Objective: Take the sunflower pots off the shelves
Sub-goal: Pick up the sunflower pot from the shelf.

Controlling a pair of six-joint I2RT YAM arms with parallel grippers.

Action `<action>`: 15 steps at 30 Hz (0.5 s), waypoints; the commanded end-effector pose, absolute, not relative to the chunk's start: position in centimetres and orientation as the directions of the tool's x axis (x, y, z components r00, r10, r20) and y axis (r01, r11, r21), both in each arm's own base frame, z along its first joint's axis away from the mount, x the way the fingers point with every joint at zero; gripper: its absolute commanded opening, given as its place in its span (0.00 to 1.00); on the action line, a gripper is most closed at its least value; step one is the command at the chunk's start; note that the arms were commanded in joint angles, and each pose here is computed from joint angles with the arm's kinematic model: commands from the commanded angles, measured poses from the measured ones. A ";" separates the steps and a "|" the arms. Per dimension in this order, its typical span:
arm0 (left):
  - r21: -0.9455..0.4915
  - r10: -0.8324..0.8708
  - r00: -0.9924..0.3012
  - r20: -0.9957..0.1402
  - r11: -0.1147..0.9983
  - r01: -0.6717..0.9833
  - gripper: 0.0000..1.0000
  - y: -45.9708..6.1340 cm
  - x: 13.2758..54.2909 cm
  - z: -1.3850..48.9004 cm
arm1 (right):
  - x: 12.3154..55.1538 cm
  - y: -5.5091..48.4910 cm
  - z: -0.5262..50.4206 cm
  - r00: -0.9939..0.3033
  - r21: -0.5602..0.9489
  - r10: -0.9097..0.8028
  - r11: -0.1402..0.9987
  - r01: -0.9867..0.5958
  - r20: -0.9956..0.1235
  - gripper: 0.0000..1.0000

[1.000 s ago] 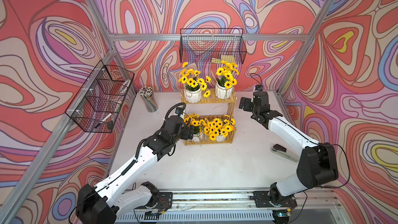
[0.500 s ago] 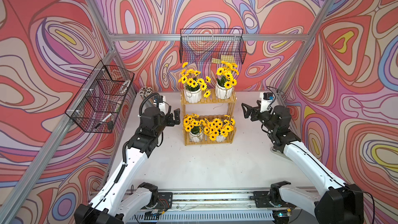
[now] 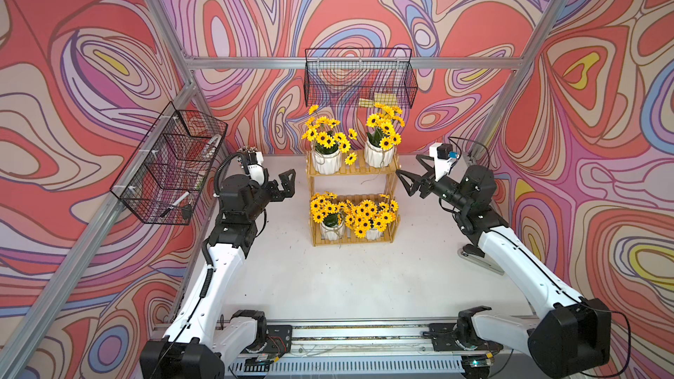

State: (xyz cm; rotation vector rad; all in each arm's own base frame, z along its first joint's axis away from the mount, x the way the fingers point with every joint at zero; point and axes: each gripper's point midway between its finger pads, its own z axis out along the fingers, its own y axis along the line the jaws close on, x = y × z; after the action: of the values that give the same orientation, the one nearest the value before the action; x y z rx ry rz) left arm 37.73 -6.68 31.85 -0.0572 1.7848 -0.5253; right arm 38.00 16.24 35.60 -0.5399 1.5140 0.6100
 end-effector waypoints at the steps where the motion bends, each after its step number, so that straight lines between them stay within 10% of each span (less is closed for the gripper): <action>1: -0.407 -0.331 -0.276 -0.902 0.866 0.291 1.00 -7.5 38.2 32.7 | 38.5 16.9 36.4 -0.012 0.036 0.038 0.720 -0.693 -0.999 0.98; 15: -0.375 -0.301 -0.269 -0.915 0.880 0.292 1.00 -7.3 38.4 33.3 | 41.8 19.3 36.2 -0.028 0.039 0.027 0.665 -0.746 -0.999 0.98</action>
State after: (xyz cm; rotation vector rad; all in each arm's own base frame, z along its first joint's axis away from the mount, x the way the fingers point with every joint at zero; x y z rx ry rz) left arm 38.68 -7.50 31.06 -0.0301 1.8098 -0.5761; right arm 41.67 18.37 35.32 -0.5933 1.5165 0.6700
